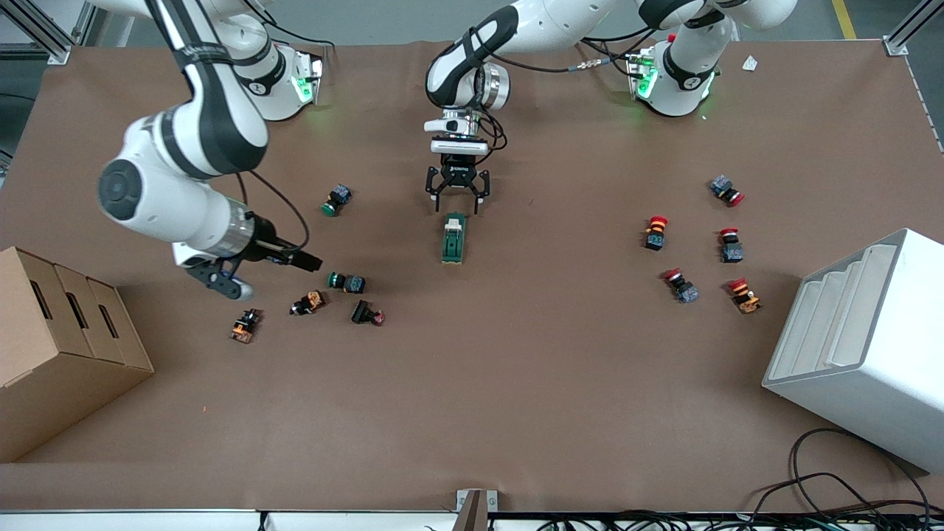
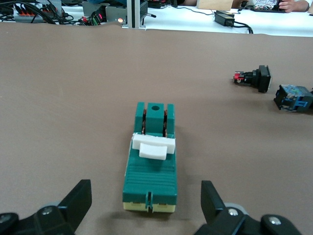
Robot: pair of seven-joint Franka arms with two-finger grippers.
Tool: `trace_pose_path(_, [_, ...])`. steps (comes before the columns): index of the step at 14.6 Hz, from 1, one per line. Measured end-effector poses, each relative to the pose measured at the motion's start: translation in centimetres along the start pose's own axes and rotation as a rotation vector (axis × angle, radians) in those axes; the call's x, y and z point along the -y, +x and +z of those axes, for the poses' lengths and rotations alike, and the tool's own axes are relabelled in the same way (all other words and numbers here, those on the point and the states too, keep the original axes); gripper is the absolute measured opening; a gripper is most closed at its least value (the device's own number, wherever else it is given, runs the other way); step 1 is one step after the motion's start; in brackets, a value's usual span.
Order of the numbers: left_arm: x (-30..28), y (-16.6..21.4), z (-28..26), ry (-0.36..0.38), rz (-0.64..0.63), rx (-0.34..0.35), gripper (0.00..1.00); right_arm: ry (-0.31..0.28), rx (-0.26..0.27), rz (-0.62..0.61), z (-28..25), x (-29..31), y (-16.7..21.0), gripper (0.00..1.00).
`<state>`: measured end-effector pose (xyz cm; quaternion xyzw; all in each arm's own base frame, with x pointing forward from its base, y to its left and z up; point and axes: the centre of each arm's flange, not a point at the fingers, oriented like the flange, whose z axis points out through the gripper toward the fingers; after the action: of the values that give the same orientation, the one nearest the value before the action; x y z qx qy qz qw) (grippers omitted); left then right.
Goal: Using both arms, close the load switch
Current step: 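Hold the switch with the left gripper while the right gripper nears the lever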
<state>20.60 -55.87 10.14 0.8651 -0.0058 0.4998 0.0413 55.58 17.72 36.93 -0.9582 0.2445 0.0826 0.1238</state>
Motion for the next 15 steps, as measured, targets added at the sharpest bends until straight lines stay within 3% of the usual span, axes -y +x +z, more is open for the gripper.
trace_pose_path(6, [0.0, -0.3, 1.2, 0.035, -0.002, -0.031, 1.0, 0.111, -0.03, 0.073, 8.1, 2.1, -6.3, 1.0])
trace_pose_path(12, [0.2, -2.0, 1.5, 0.064, 0.02, -0.056, 1.0, 0.216, -0.029, 0.195, 15.0, 4.9, -11.4, 1.0])
trace_pose_path(15, [0.4, -2.4, 1.6, 0.074, 0.027, -0.068, 1.0, 0.244, -0.035, 0.221, 17.8, 6.3, -14.9, 1.0])
